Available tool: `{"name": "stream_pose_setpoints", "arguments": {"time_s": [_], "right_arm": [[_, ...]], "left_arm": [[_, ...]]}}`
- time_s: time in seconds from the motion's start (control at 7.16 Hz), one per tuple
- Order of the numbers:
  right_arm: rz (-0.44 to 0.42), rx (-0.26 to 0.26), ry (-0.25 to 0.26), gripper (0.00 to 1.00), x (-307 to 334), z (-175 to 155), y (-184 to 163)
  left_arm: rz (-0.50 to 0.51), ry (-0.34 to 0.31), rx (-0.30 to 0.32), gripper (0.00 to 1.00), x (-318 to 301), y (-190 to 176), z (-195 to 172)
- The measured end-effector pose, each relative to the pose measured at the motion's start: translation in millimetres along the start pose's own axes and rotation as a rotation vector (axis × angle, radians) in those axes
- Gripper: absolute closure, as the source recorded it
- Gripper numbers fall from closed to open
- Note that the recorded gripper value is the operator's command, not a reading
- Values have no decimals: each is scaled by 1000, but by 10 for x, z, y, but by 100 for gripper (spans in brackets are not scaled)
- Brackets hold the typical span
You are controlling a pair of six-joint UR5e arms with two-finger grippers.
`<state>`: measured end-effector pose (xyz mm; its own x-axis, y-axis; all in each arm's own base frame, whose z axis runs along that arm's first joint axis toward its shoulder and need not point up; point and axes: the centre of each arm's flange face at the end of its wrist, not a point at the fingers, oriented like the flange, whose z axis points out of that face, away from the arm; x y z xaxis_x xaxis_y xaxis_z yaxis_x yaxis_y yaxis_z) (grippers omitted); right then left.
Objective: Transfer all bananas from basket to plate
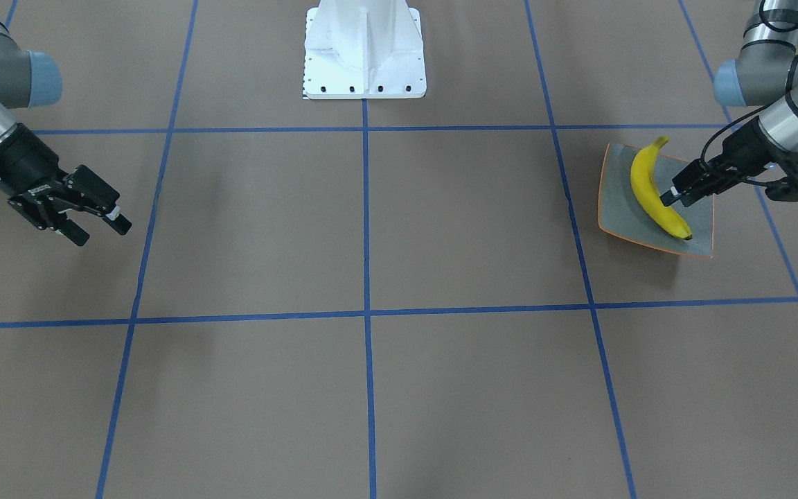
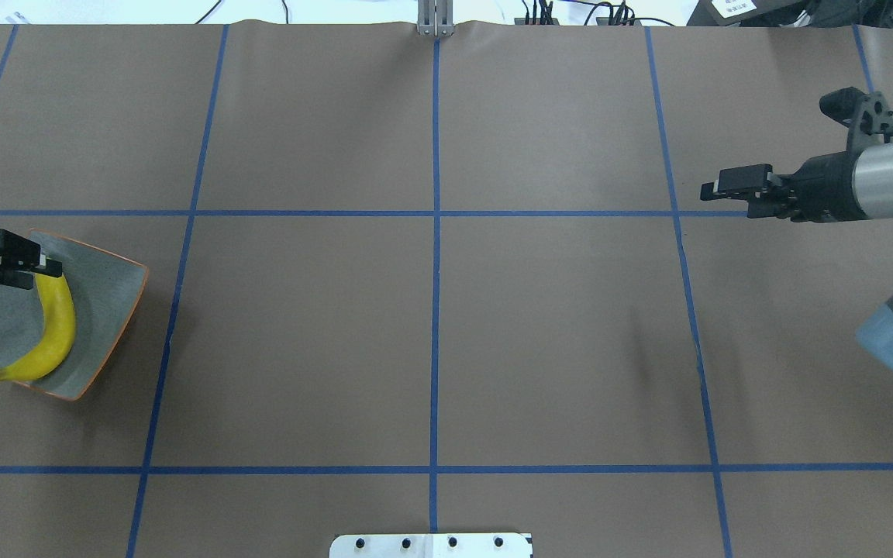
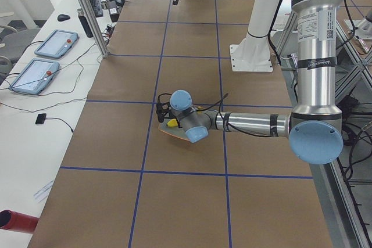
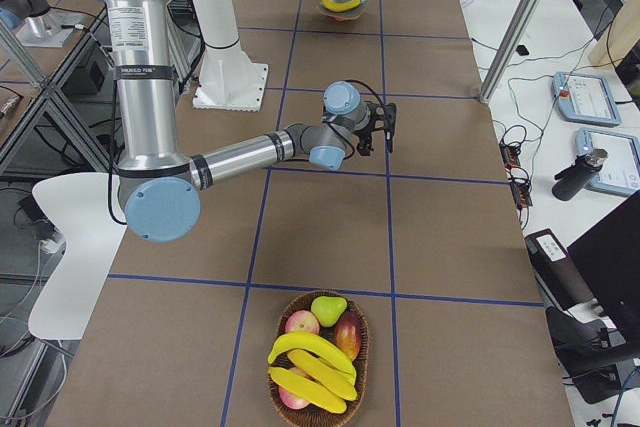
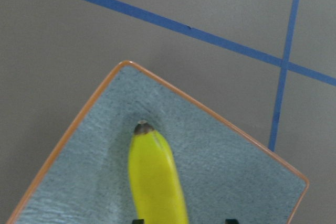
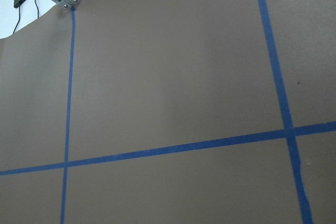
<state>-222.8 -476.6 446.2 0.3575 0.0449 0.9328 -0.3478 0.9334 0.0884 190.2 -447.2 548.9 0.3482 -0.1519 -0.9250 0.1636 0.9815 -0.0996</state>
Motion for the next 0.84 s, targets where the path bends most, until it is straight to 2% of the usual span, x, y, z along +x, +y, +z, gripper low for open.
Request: {"name": "stream_pose_setpoints", "arguments": {"time_s": [0.14, 0.42, 0.7, 0.84], "right_arm": [[-24, -3, 52, 0, 472, -141, -142], [-48, -32, 143, 0, 1699, -640, -361], [-67, -54, 245, 0, 2649, -1041, -233], [-97, -74, 323, 0, 3015, -1238, -202]], "left_arm": [[16, 16, 7, 26, 130, -58, -6], [46, 42, 20, 19, 382, -173, -5], [60, 52, 28, 16, 493, -224, -1], [62, 54, 31, 16, 518, -236, 2]]}}
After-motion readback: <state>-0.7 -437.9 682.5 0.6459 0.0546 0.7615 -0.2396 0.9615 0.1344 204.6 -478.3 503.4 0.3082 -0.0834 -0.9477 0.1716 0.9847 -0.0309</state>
